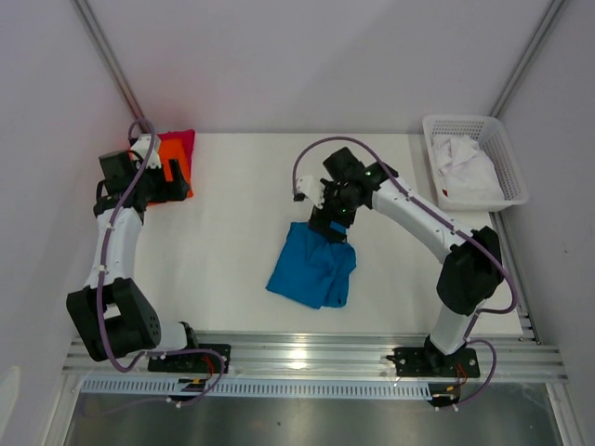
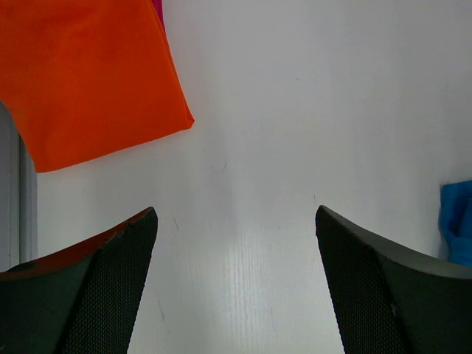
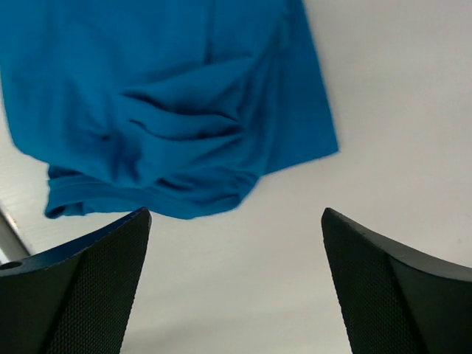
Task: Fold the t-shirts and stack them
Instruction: Fold the tshirt, then neatly place the folded tshirt to the corner
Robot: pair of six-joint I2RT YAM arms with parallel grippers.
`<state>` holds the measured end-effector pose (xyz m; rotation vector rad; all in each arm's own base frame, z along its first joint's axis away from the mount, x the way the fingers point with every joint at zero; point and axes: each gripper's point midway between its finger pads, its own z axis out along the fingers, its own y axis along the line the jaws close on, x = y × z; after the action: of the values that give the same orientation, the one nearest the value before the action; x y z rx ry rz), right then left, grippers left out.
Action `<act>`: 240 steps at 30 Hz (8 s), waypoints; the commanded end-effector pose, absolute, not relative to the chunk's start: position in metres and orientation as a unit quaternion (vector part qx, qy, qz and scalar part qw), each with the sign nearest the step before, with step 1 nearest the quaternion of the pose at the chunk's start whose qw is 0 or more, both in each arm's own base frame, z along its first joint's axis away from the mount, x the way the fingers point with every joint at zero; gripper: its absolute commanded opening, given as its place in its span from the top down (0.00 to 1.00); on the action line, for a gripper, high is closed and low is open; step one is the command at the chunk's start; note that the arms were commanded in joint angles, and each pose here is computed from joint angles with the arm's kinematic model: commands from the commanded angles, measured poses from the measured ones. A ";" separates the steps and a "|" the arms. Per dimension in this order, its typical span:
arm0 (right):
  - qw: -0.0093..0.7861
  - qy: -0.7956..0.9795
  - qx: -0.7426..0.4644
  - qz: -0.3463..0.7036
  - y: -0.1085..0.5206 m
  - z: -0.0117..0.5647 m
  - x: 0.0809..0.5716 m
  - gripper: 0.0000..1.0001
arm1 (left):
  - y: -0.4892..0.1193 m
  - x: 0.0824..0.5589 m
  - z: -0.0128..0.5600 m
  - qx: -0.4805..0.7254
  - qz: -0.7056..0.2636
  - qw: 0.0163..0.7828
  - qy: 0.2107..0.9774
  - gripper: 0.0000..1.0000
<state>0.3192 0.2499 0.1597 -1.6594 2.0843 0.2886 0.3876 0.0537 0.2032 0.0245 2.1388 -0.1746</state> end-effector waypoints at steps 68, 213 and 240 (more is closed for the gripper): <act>0.313 0.861 -0.373 -0.149 0.099 0.112 0.404 0.24 | 0.007 0.403 0.205 0.080 -0.085 0.474 0.873 0.10; 0.403 0.877 -0.255 -0.055 0.093 0.141 0.457 0.12 | -0.343 0.235 0.004 0.718 0.091 0.325 0.608 0.47; 0.402 0.879 -0.250 -0.050 0.087 0.141 0.458 0.13 | -0.139 0.467 0.117 0.621 0.406 0.486 0.462 1.00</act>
<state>0.4517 0.0866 0.1249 -0.6394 2.2762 -0.1253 0.4463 -0.1507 0.0868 1.5435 1.2660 0.8885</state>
